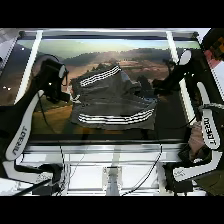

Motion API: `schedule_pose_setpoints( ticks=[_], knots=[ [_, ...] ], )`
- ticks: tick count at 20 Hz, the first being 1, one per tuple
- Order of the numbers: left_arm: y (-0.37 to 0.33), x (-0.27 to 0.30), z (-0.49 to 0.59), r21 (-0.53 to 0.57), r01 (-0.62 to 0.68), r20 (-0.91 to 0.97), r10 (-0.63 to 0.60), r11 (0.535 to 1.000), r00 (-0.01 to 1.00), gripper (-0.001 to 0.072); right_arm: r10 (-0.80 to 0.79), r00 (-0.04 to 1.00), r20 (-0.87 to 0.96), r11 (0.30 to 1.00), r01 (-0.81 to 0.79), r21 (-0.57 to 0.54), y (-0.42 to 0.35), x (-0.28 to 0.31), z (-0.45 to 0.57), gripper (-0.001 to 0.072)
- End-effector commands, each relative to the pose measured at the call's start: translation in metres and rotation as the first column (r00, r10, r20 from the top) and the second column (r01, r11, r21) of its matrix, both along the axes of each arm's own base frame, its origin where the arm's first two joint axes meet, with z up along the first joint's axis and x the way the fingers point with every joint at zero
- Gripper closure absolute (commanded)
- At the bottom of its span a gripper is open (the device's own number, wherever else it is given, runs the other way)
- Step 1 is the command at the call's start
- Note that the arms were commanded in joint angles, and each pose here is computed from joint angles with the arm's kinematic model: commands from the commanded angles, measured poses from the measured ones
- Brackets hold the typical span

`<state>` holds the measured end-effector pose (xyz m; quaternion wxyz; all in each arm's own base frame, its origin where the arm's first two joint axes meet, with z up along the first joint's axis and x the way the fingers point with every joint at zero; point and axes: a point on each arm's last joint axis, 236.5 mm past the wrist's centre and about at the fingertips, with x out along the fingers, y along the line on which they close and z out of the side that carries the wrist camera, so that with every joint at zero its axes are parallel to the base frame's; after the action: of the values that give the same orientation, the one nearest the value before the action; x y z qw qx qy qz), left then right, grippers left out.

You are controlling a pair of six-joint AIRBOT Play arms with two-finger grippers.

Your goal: Fold the clothes and pants, and hang the long-sleeved shirts on hangers.

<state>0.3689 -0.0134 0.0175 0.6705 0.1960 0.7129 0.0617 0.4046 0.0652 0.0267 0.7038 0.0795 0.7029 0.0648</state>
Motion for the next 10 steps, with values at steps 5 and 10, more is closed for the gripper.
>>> schedule_pose_setpoints(
  ticks=[5, 10],
  knots=[
    [-0.064, 0.074, 0.120, -0.402, 0.273, 0.587, 0.017, 0.874, 0.810, 0.0706, -0.040, 0.914, 0.404, 0.971, -0.060, 0.233, 0.034, 0.088, 0.084, 0.0712],
    [-0.122, 0.075, 0.191, -0.716, 0.526, 0.650, 0.164, 0.459, 0.742, 0.0705, -0.207, 0.937, 0.281, 0.719, -0.049, 0.693, 0.063, 0.114, 0.091, 0.0710]
  ],
)
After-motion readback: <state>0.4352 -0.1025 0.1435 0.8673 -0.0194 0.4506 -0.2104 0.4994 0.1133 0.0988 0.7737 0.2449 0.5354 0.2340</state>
